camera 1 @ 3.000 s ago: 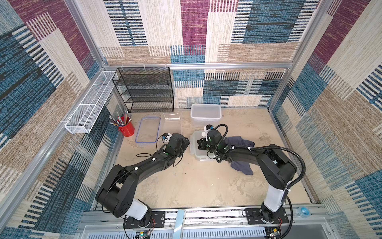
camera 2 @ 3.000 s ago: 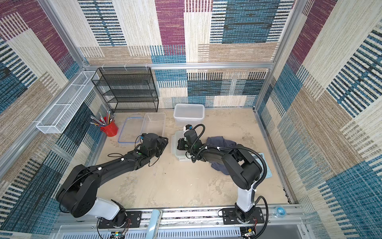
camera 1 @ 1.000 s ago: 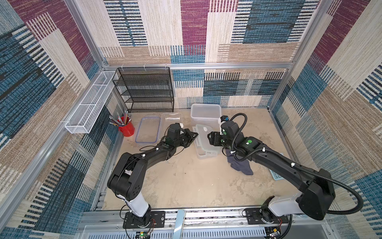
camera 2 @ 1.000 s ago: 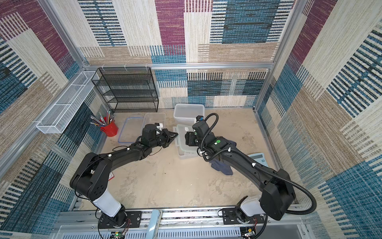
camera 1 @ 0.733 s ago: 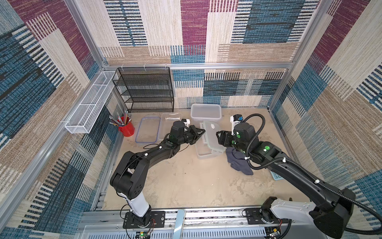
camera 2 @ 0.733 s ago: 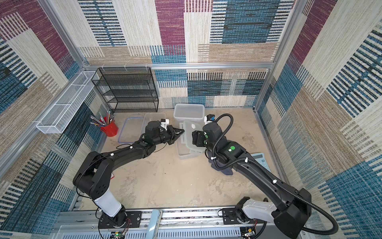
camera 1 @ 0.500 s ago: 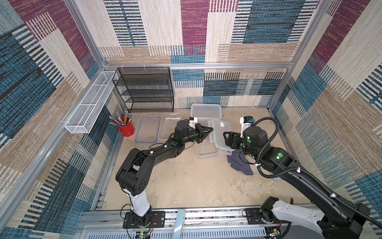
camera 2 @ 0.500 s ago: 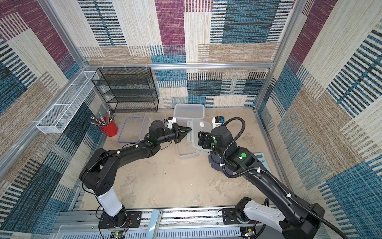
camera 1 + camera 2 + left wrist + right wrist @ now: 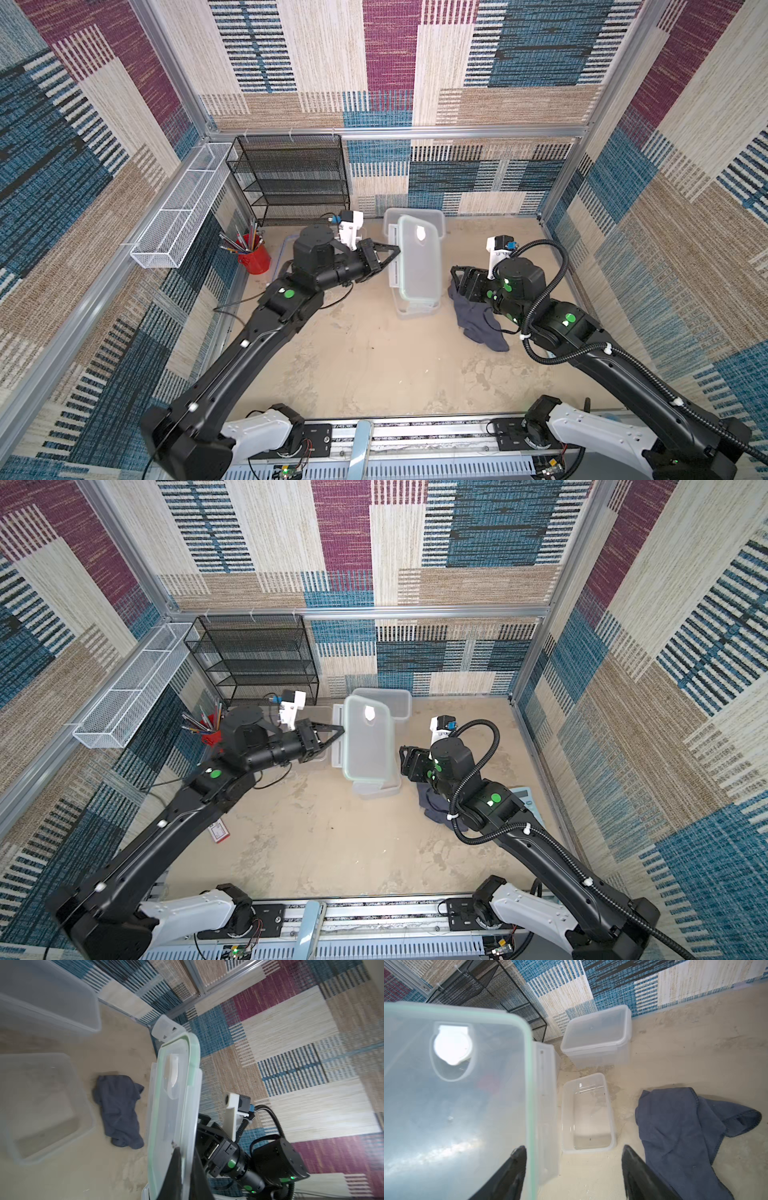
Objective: Wipe the insides of the lunch boxes
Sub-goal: Open the lid of the lunch box, then place the lid at the center of the board.
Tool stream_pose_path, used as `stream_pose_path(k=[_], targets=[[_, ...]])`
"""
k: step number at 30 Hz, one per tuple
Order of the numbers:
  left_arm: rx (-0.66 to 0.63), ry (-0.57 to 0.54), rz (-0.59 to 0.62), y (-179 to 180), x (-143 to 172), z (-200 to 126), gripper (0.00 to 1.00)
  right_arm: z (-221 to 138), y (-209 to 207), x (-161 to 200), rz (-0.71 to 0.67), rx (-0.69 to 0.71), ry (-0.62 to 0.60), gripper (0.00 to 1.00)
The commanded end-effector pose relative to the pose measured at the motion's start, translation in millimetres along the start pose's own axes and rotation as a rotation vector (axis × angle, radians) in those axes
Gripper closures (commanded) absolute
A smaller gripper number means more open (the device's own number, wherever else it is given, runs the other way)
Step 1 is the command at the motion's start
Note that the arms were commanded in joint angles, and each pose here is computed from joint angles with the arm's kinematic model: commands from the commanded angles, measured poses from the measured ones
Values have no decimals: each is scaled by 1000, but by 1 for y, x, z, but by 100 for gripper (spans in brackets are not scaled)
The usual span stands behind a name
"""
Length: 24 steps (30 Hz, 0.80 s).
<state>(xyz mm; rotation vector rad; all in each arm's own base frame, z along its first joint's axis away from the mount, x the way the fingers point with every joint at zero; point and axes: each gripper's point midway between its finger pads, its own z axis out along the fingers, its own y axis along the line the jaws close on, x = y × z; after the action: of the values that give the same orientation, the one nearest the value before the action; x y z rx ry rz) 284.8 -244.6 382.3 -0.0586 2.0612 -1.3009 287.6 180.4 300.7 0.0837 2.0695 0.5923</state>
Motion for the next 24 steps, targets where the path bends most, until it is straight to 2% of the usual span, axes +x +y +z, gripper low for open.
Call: stream_pose_path(k=[1,8,11,16,24], targets=[[-460,138,144,87,39,-48,100,6,13,-7,-6,-52,-20,27],[-829,195,235,139,57,-124,100,12,19,-7,-14,-69,-9,27],[-951,192,235,161,63,-144,100,14,20,-7,-17,-72,-5,27],[-1042,240,225,186,74,-142,100,21,26,-4,-23,-85,16,28],[-1143,292,304,218,86,-127,100,28,29,-4,-23,-89,24,28]])
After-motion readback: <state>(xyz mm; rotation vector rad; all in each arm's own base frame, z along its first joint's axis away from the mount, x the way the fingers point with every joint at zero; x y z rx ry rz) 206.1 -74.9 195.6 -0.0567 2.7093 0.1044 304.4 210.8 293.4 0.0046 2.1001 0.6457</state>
